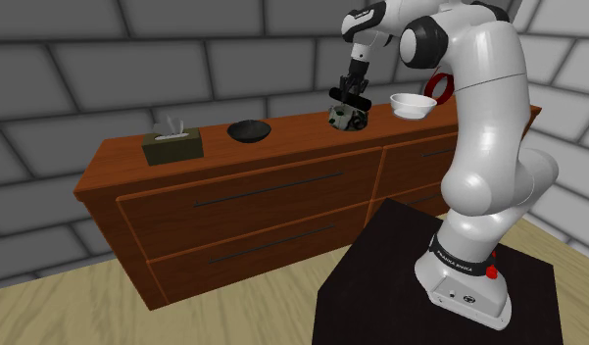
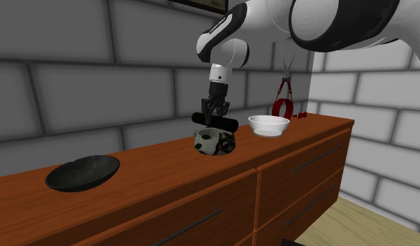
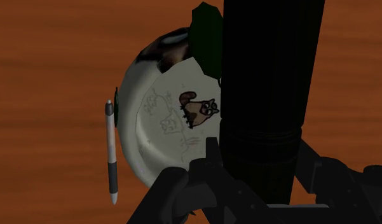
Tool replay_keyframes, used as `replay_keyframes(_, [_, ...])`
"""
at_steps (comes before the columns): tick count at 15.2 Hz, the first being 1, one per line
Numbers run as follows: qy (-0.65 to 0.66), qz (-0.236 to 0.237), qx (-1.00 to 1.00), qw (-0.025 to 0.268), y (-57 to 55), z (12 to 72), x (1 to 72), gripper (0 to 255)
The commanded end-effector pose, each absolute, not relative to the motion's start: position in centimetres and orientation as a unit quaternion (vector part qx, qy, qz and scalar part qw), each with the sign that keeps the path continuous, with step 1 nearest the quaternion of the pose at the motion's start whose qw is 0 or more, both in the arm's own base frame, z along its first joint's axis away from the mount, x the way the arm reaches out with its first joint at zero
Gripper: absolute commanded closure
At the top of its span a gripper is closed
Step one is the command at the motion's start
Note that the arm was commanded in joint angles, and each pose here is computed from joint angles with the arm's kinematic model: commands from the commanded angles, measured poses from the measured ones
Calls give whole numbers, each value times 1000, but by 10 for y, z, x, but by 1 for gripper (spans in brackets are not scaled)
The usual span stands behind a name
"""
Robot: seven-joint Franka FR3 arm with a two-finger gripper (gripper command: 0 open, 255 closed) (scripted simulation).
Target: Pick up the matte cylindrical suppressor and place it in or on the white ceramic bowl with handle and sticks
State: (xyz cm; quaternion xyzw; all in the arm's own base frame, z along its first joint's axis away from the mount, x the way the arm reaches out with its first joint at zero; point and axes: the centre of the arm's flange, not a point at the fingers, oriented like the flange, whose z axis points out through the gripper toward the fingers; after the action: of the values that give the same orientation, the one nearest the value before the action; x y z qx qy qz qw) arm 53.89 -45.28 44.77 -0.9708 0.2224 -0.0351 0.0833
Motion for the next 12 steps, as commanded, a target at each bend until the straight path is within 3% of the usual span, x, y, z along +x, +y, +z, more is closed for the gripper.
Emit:
replay_keyframes(1, [222, -36, -971, 83, -453, 448, 539, 255])
replay_keyframes(3, [222, -36, -971, 83, -453, 448, 539, 255])
replay_keyframes(4, [222, -36, -971, 83, -453, 448, 539, 0])
replay_keyframes(9, [222, -36, -971, 83, -453, 448, 539, 0])
replay_keyframes(12, [222, -36, -971, 83, -459, 487, 535, 0])
